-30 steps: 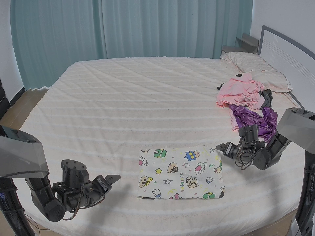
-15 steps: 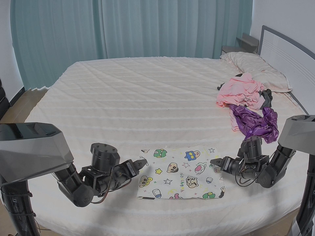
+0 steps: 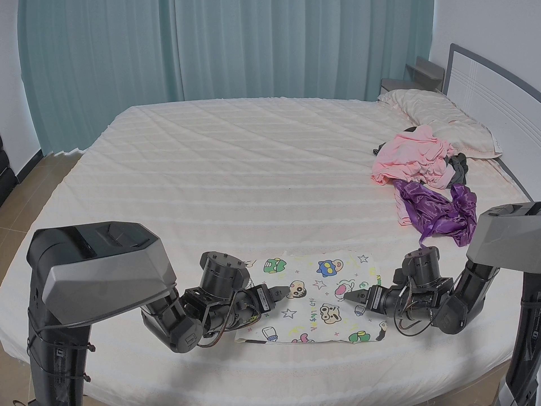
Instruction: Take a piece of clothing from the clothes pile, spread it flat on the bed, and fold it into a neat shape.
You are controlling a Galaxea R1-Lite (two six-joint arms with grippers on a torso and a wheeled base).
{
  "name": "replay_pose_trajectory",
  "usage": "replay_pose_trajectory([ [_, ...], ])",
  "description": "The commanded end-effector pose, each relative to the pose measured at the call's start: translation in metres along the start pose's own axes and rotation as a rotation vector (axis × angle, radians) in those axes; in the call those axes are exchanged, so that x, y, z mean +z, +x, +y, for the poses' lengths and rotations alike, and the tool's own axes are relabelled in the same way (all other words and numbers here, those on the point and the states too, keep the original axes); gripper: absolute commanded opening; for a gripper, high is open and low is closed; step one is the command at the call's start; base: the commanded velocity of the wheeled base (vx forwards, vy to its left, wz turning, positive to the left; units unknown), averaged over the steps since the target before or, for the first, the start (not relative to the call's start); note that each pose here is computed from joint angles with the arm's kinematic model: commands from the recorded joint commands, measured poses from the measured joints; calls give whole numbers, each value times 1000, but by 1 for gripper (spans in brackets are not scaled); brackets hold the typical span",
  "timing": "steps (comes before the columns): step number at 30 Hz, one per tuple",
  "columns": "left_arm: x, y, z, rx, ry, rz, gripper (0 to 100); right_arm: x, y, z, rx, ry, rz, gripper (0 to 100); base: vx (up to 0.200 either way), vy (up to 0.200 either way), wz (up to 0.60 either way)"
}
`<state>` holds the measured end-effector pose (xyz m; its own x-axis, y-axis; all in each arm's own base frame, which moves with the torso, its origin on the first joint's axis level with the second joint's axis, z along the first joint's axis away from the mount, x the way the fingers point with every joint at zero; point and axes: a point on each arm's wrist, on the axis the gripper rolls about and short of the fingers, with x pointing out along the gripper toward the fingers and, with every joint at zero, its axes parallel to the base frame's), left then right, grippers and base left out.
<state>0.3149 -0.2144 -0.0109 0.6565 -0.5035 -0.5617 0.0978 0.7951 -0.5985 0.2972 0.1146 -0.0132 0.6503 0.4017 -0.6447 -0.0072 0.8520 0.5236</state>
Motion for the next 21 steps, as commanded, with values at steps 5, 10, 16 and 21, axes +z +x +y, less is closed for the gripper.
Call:
replay_pose_trajectory([
  [5,-6,6,1,-1,-4,20,0,-7,9,2,25,-7,29,0,0,0,0],
  [10,-6,3,0,-8,-44,19,0,-8,11,1,36,10,37,0,0,0,0],
  [16,-10,-8,-2,-40,-39,-3,0,-5,9,4,73,102,0,0,0,0,0],
  [21,-8,-23,-2,-51,-46,-22,0,-3,6,3,91,148,-29,0,0,0,0],
])
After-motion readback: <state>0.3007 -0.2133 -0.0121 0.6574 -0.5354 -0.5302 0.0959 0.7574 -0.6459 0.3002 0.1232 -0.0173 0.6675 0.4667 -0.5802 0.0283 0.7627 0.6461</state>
